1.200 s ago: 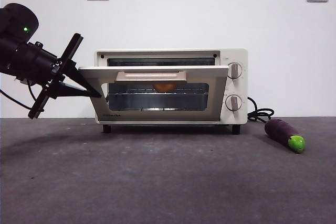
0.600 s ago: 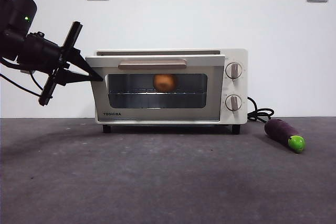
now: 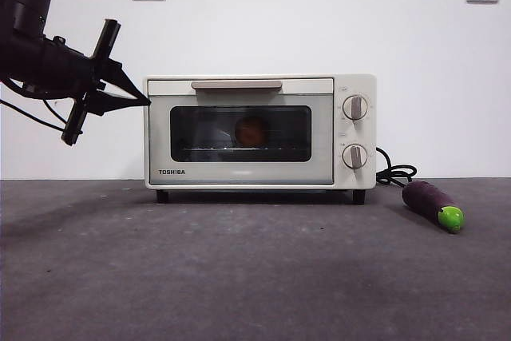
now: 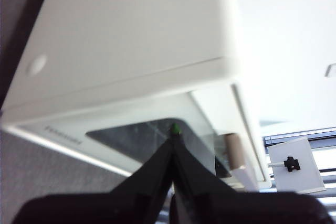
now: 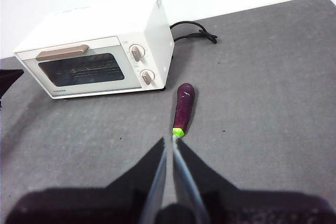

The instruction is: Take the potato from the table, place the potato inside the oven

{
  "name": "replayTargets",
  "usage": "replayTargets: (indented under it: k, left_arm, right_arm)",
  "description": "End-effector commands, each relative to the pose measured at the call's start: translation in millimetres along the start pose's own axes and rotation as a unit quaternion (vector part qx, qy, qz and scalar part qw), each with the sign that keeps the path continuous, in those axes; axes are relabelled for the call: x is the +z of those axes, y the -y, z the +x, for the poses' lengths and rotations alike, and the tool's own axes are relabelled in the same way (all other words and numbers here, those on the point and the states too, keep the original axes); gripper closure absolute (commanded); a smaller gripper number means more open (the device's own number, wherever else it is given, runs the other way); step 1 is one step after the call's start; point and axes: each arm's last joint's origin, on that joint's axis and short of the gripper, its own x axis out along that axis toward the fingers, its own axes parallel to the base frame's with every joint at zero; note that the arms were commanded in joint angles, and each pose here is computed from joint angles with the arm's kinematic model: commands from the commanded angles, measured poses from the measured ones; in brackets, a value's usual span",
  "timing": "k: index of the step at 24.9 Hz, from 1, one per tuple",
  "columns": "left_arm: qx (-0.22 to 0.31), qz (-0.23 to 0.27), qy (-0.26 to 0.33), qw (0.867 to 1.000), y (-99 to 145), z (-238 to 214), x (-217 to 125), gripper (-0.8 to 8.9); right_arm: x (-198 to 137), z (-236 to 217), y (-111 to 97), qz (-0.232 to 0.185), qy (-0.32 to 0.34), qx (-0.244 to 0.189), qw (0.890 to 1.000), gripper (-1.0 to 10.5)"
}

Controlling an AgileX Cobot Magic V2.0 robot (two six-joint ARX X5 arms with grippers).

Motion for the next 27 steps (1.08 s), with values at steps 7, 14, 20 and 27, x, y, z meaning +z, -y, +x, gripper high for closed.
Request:
replayTargets:
  k: [7,14,20,27]
  left_arm:
    - [-0.016,-0.001,-0.026,1.000,-0.1,2.1,-1.4,8.21]
    - [-0.058,0.028,-0.062,0.996,19.0,-6.9,-1.7,8.21]
    - [-0.132,0.129,-0.097,0.978,63.5,-31.7,-4.4,8.21]
    - [-0.181,0.248,-0.078,0.948,146.6,-98.5,-30.8,8.21]
  right_arm:
    - [-2.4,0.5,1.2,0.009,-0.006,-0.006,1.000,9.2]
    - [-2.4,0.5,1.1,0.035,-0.006,-0.006,0.999,9.1]
    - [-2.4,0.4,1.1,0.044,-0.007,-0.004,0.999,9.1]
    - [-2.4,0.4,1.2,0.044,-0.006,-0.006,0.999,9.1]
